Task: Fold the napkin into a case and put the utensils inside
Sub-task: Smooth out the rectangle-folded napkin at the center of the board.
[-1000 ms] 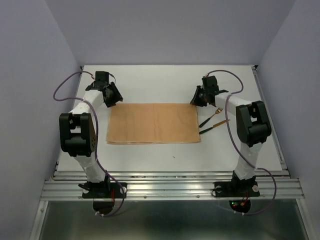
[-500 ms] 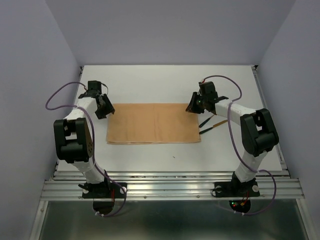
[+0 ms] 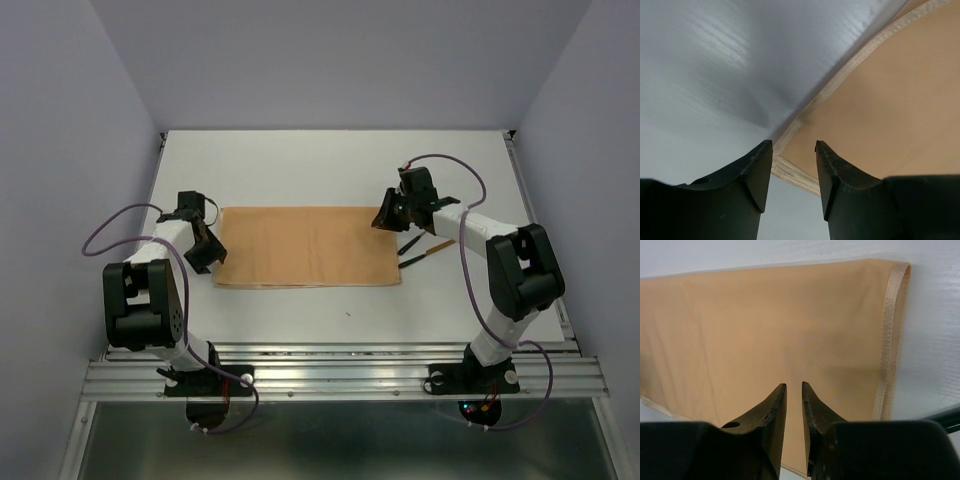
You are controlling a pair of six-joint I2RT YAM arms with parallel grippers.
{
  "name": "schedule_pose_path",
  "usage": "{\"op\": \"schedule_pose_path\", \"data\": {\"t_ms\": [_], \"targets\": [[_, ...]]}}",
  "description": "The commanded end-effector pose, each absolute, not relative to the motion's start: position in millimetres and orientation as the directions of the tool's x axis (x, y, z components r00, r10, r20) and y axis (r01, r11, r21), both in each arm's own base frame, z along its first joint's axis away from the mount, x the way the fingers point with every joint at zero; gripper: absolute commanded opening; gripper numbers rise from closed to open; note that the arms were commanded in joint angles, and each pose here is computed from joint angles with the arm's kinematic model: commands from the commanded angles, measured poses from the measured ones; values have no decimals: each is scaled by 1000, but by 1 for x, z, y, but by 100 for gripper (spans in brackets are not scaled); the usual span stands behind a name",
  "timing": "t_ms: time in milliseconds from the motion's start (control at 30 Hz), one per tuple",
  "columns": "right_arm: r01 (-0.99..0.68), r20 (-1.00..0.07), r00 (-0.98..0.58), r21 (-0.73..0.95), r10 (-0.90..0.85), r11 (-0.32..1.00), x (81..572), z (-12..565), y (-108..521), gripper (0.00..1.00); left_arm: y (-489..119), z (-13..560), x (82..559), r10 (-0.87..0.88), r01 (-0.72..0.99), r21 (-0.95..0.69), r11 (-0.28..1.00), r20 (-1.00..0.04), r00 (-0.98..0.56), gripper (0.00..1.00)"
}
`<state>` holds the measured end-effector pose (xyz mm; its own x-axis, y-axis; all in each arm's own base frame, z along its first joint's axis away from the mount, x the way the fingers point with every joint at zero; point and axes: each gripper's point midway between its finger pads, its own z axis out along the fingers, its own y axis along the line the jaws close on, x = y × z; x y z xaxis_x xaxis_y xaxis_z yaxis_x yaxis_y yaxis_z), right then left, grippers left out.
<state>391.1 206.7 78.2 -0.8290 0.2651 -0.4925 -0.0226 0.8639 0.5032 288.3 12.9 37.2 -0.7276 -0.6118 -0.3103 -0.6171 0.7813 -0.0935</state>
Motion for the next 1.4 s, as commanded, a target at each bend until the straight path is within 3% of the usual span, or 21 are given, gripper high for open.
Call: {"op": "schedule_pose_path", "data": {"t_ms": [0, 200, 600, 733, 900, 1133, 1367], "targets": [[-51, -524, -808, 517, 269, 854, 390, 94, 207, 25, 19, 39, 271, -678, -696, -72, 714, -319, -662, 50], [-55, -523, -811, 517, 263, 854, 386, 93, 207, 25, 11, 25, 262, -703, -708, -103, 699, -282, -653, 45], [-54, -530, -804, 516, 270, 855, 382, 97, 204, 25, 16, 42, 265, -692, -699, -124, 704, -343, -636, 8], [-52, -527, -806, 517, 270, 854, 380, 96, 203, 25, 17, 53, 266, -678, -685, -130, 717, -359, -641, 2], [-48, -517, -814, 515, 265, 856, 374, 94, 202, 25, 14, 65, 266, -667, -664, -159, 731, -373, -645, 0], [34, -442, -857, 466, 266, 884, 330, 64, 183, 40, 9, 71, 265, -664, -648, -188, 738, -374, -647, 0], [77, -413, -873, 413, 261, 908, 284, 56, 172, 42, 7, 69, 266, -660, -640, -195, 743, -368, -654, 0]]}}
